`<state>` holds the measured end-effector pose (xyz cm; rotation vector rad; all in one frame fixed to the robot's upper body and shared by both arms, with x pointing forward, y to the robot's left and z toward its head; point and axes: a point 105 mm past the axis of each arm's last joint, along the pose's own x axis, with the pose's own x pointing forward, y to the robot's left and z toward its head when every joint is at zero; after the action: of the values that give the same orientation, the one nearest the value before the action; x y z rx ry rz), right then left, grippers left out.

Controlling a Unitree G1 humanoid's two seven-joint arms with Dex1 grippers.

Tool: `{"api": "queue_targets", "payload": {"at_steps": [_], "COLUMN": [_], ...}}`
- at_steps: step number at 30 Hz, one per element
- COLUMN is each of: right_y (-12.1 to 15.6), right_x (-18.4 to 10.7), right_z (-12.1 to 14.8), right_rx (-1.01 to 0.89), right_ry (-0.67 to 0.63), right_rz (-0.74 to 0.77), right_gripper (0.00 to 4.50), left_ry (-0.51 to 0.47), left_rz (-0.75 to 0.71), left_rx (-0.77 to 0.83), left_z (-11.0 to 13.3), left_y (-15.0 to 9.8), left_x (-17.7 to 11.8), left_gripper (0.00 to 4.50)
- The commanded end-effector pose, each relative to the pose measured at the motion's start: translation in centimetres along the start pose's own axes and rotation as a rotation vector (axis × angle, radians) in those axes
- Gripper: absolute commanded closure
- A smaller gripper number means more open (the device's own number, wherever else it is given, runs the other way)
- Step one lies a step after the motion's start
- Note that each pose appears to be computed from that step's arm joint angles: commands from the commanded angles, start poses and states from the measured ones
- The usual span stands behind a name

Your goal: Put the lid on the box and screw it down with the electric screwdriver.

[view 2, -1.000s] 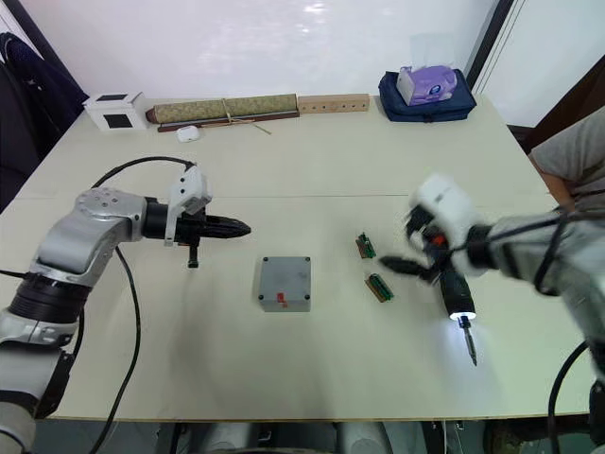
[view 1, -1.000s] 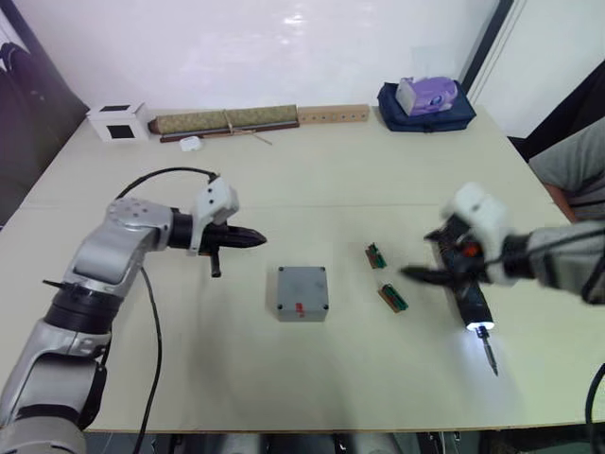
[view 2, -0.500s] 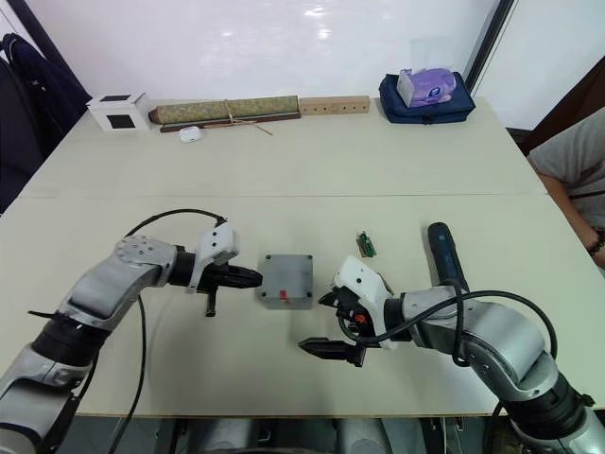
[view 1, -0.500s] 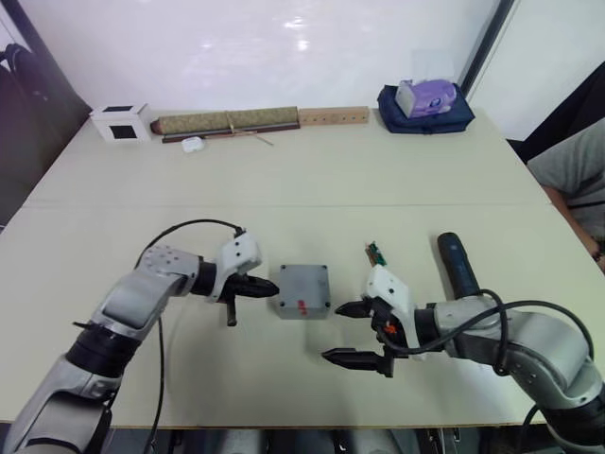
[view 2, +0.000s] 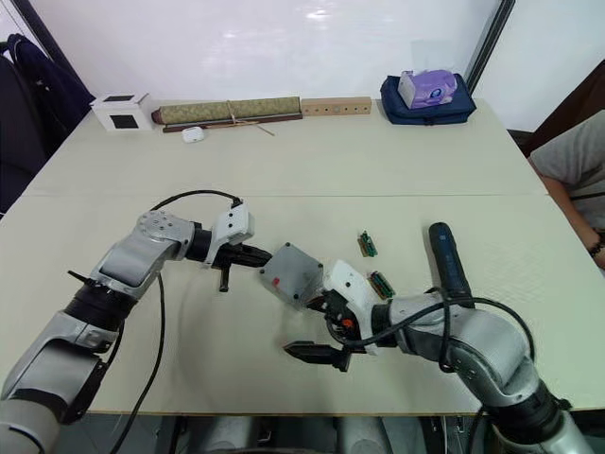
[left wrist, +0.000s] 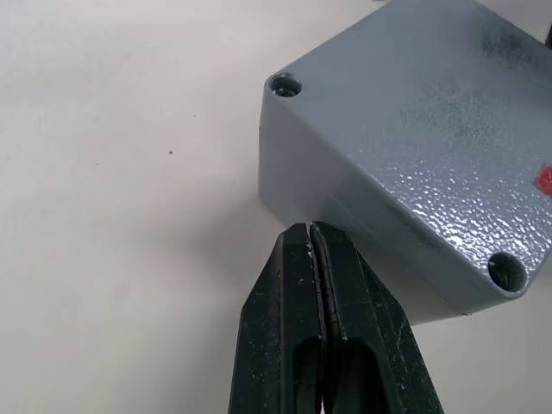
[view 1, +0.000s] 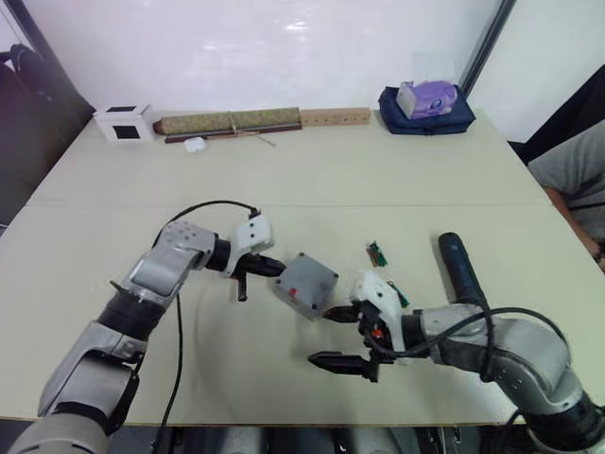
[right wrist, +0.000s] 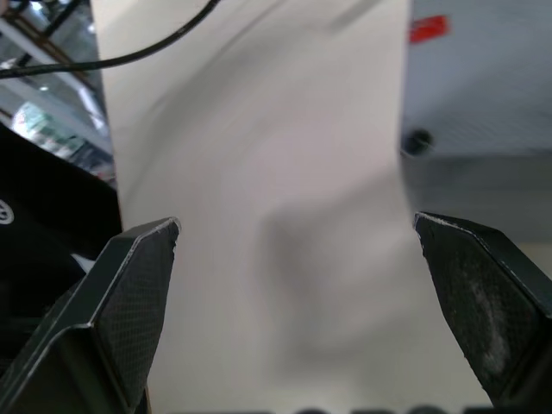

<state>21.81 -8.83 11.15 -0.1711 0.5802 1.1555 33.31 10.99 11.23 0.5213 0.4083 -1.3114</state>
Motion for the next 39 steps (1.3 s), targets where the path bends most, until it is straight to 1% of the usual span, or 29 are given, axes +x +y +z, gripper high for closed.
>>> {"api": "queue_targets", "payload": {"at_steps": [1,4,6,8,11,14,18,21,23,30,33,39], "right_y": [-1.1,-3.6,-4.8,-5.3,-5.9,-6.2,-4.7,-3.0,-2.2,-1.9,-2.1,-2.5], "right_x": [-1.3,-1.2,-0.7,-0.3,0.5,1.3,2.0,2.0,1.8,1.8,1.8,1.6], "right_z": [1.1,1.7,2.2,2.5,2.2,2.0,1.8,1.3,1.1,0.8,0.7,0.9], "right_rx": [-0.088,-0.141,-0.202,-0.251,-0.385,-0.449,-0.456,-0.413,-0.390,-0.358,-0.354,-0.355], "right_ry": [-0.022,-0.026,-0.021,-0.020,0.037,0.064,0.051,0.041,0.030,0.028,0.032,0.028], "right_rz": [-0.066,-0.162,-0.188,-0.171,-0.149,-0.116,-0.009,0.069,0.091,0.059,0.046,0.020], "right_gripper": [0.01,0.01,0.01,0.01,0.01,0.01,0.01,0.01,0.01,0.01,0.01,0.01], "left_ry": [0.035,0.049,0.044,0.041,0.040,0.030,-0.021,-0.037,-0.044,-0.031,-0.029,-0.032], "left_rz": [0.007,-0.036,-0.070,-0.082,-0.095,-0.104,-0.072,-0.005,0.027,-0.003,-0.048,-0.064], "left_rx": [0.011,-0.010,-0.027,-0.053,-0.064,-0.063,-0.054,-0.039,-0.043,-0.038,-0.038,-0.040], "left_z": [-1.0,-1.6,-1.7,-1.8,-1.8,-1.6,-0.5,-0.1,0.0,0.0,0.1,0.5], "left_y": [-0.2,-1.7,-3.0,-3.8,-4.7,-5.5,-5.3,-4.1,-3.4,-3.4,-4.0,-4.3], "left_x": [-1.3,-1.7,-1.6,-1.3,-0.7,0.1,1.0,1.4,1.3,1.2,1.4,1.6], "left_gripper": [4.50,4.50,4.50,4.50,4.50,4.50,4.50,4.50,4.50,4.50,4.50,4.50]}}
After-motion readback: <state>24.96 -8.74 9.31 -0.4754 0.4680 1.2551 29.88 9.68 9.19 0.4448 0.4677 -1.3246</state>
